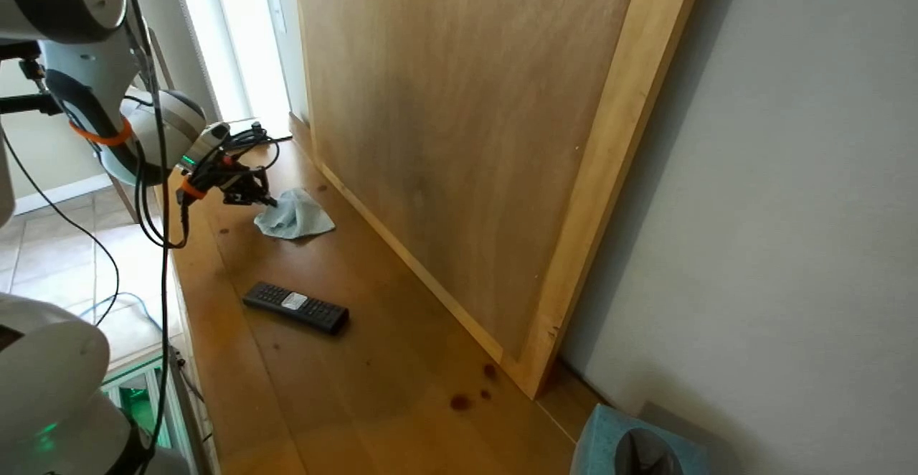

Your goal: Spread the towel out

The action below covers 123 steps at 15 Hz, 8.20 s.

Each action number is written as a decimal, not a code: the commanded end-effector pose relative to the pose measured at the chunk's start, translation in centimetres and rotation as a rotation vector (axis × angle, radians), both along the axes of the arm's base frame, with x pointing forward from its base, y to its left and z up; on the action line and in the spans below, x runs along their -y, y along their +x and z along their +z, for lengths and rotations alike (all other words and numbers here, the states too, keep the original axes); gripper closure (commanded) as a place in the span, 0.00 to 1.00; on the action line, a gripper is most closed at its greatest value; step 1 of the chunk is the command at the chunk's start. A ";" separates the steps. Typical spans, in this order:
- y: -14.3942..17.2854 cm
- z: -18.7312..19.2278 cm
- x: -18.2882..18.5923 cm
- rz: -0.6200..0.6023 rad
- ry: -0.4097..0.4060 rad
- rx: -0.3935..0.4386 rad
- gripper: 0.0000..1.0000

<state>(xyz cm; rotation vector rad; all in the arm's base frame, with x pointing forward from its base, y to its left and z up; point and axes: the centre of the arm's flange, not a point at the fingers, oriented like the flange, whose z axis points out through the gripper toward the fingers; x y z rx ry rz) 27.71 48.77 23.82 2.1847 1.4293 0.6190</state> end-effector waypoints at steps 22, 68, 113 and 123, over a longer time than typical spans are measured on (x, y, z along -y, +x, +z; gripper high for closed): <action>-4.8 10.5 -4.0 0.017 -0.471 0.398 0.99; -7.8 8.4 -6.7 0.042 0.119 -0.069 0.04; -4.9 7.9 6.0 -0.252 0.405 -0.156 0.91; -3.4 4.1 8.6 -0.209 0.460 -0.102 1.00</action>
